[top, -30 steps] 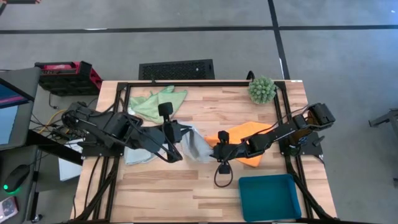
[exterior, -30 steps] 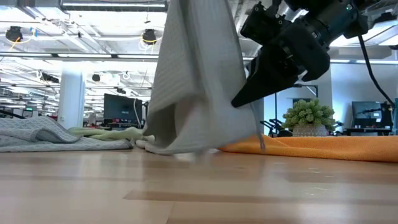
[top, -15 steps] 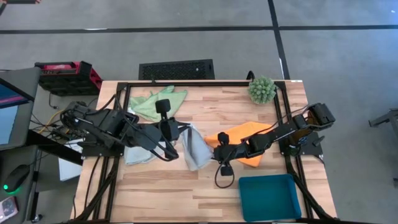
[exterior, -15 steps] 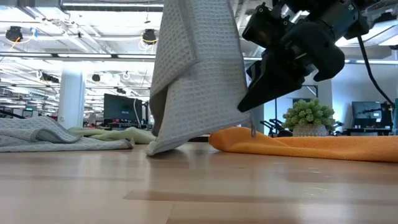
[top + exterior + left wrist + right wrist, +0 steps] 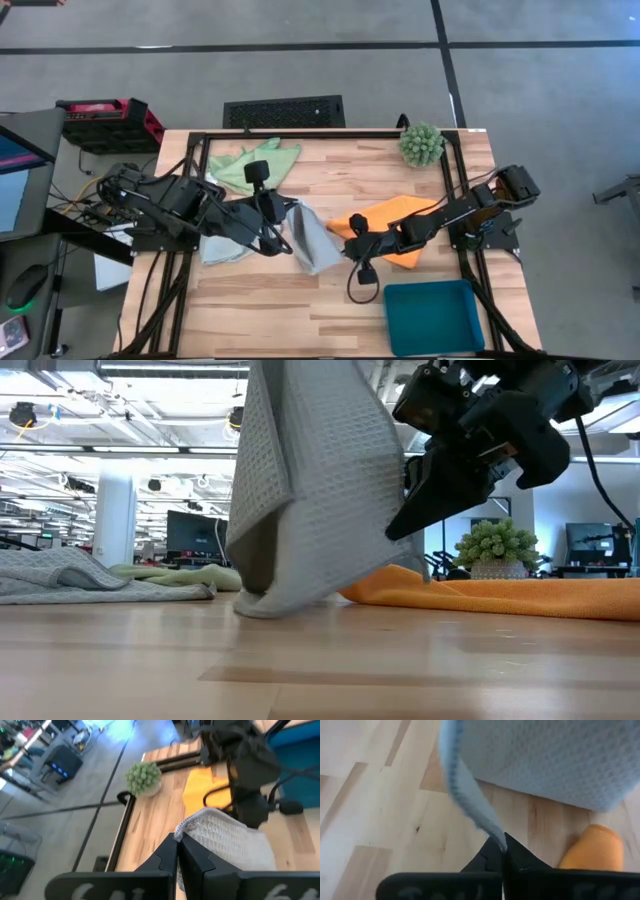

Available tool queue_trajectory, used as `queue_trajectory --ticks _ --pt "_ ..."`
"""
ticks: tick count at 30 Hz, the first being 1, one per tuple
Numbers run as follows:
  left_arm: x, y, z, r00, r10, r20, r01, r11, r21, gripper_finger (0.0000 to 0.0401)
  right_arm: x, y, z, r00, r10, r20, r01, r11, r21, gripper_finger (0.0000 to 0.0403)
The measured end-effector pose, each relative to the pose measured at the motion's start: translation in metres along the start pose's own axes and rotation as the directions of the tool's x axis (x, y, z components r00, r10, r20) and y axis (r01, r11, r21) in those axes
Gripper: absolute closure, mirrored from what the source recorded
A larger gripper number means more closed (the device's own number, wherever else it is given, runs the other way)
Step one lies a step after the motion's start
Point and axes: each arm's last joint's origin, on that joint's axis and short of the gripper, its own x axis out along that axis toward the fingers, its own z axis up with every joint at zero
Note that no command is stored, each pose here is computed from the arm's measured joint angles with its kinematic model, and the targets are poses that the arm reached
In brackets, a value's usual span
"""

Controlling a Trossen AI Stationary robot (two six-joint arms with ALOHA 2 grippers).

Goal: Fold microfiber towels
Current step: Fold the bottom gray towel

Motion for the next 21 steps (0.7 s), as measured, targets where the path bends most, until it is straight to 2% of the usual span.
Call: queue_trajectory --ticks 7,16,21 --pt "0.006 -0.003 -0.016 0.994 0.041 -0.106 -0.043 0.999 -0.026 0.0401 -0.029 -0.008 0.003 0.993 -0.117 -0.031 0.118 0.992 0.04 0.0397" --pt "0.004 -0.001 -0.027 0.979 0.062 -0.197 -0.083 0.991 -0.102 0.0401 -0.074 -0.018 0.016 0.975 -0.211 0.075 0.206 0.976 0.07 0.0399" --pt "0.009 -0.004 -0.031 0.967 0.072 -0.244 -0.099 0.99 -0.1 0.0401 -0.092 -0.022 0.019 0.959 -0.26 0.11 0.252 0.964 0.083 0.04"
